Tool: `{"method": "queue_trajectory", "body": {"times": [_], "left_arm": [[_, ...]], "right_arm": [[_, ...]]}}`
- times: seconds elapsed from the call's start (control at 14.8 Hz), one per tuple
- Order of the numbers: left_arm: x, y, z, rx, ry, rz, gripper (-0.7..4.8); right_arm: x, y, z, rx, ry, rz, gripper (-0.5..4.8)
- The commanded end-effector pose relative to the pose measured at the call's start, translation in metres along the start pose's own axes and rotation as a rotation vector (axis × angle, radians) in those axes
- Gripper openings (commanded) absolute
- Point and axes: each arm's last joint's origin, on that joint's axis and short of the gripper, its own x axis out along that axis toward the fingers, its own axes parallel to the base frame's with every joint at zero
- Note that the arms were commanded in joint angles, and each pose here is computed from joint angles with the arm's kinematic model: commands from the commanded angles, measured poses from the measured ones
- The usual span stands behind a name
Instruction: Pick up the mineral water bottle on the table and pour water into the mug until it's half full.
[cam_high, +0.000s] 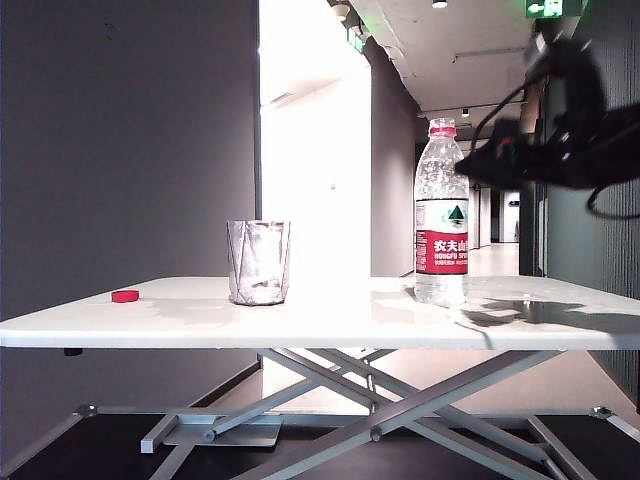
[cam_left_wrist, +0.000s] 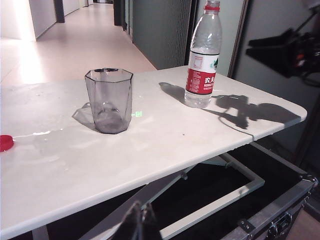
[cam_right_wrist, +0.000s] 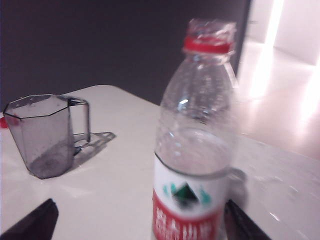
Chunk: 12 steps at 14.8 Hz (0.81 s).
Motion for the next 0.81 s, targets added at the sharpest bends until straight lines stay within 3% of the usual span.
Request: {"method": "queue_trajectory", "body": {"times": [0.07,0.81], "left_arm": [[0.0,0.0,0.0,0.001,0.001,-0.006,-0.05],[0.0,0.0,-0.004,-0.024,0.042,-0.005,-0.05]], "right_arm": [[0.026,-0.011,-0.006,-0.006,-0.019,0.057,4.79],[0.097,-0.045,-0.047,0.032,0.032,0.077,4.79]]}}
